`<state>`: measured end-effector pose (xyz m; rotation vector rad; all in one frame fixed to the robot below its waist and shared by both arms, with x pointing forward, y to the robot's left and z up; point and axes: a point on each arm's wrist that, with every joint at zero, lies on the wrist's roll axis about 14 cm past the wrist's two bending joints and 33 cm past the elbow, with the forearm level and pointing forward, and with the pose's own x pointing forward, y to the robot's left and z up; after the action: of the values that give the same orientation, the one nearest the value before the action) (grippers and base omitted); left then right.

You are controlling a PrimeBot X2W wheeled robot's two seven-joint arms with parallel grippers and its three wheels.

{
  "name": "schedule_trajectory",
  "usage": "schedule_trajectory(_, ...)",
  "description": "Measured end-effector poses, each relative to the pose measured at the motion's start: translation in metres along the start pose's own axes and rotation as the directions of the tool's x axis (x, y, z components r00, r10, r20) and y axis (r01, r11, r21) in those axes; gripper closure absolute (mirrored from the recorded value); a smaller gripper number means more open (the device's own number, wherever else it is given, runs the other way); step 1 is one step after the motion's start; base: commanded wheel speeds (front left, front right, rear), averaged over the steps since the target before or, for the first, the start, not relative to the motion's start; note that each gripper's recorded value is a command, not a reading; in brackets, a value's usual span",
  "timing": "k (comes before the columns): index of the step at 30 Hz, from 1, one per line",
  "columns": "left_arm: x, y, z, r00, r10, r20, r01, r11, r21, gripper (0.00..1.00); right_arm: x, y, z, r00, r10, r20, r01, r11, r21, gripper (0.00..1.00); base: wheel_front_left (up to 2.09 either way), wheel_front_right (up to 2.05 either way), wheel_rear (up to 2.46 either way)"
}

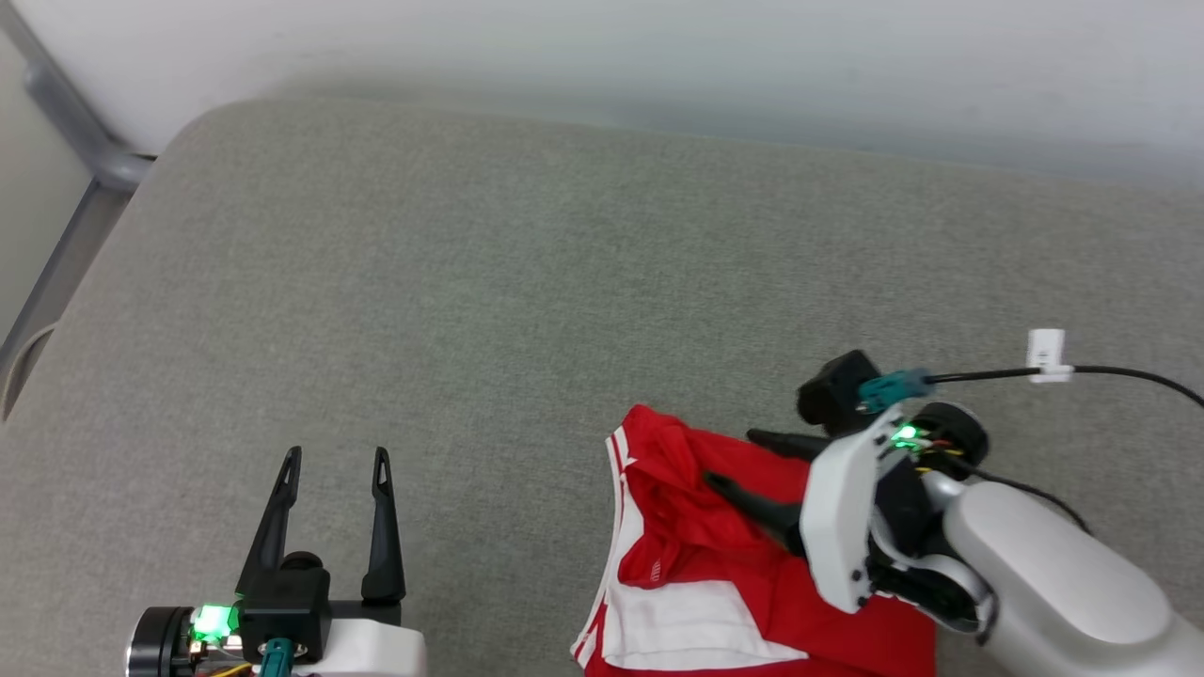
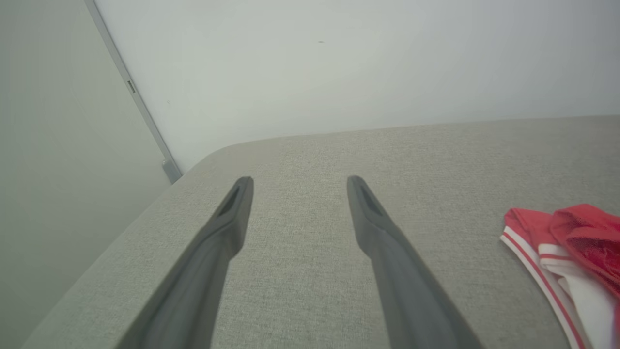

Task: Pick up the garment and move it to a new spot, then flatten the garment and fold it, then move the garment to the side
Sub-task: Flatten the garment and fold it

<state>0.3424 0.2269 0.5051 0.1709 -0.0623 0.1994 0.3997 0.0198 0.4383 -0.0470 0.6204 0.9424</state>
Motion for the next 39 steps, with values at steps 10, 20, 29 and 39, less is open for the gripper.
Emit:
schedule_trajectory(10, 0.002, -0.017, 0.014, 0.996, -0.071, 0.052, 0.071, 0.997, -0.014, 0.0, -0.098, -0.062, 0.052, 0.876, -0.266, 0.403, 0.306, 0.951, -0.036, 0.0, 0.0, 0.0, 0.0)
schedule_trajectory(20, -0.001, -0.031, 0.024, 0.989, -0.124, 0.084, 0.127, 0.992, -0.021, 0.0, -0.192, -0.088, 0.046, 0.565, -0.496, 0.66, 0.644, 0.765, 0.024, 0.0, 0.0, 0.0, 0.0)
schedule_trajectory(29, -0.007, -0.037, 0.026, 0.985, -0.147, 0.092, 0.15, 0.988, -0.027, 0.0, -0.223, -0.064, 0.018, 0.411, -0.605, 0.682, 0.707, 0.684, 0.18, 0.0, 0.0, 0.0, 0.0)
schedule_trajectory(39, -0.008, -0.038, 0.027, 0.983, -0.156, 0.094, 0.16, 0.987, -0.036, 0.0, -0.233, -0.056, -0.011, 0.365, -0.683, 0.632, 0.703, 0.648, 0.295, 0.0, 0.0, 0.0, 0.0)
